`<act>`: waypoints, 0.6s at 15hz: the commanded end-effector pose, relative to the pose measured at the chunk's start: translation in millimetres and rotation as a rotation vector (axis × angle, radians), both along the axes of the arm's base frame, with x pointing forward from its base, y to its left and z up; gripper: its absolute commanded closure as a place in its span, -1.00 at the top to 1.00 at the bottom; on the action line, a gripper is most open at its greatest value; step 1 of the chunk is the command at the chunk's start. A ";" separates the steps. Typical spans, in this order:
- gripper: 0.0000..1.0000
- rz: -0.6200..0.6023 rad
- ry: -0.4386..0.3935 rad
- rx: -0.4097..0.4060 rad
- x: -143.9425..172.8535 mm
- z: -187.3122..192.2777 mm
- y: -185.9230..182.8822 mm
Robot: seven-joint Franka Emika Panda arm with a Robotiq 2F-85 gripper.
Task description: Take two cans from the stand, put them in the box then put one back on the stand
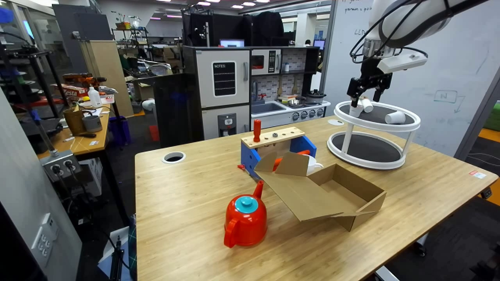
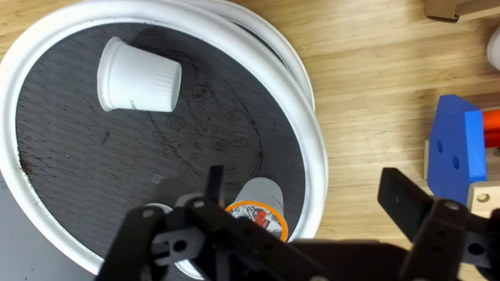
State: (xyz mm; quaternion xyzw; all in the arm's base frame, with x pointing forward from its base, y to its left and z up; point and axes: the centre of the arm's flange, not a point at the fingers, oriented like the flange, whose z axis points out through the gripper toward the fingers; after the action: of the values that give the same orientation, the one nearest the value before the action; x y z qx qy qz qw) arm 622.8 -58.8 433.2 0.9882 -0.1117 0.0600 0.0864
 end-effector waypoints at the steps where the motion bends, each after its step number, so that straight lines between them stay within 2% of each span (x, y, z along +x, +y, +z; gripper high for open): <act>1: 1.00 -0.004 -0.003 0.000 0.6 0.9 -0.6; 9: 1.00 -0.019 0.002 -0.007 1.6 -2.8 0.6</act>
State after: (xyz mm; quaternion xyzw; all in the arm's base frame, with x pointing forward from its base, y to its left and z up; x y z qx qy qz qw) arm 623.8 -57.7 433.1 0.9877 -0.1155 0.0606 0.0862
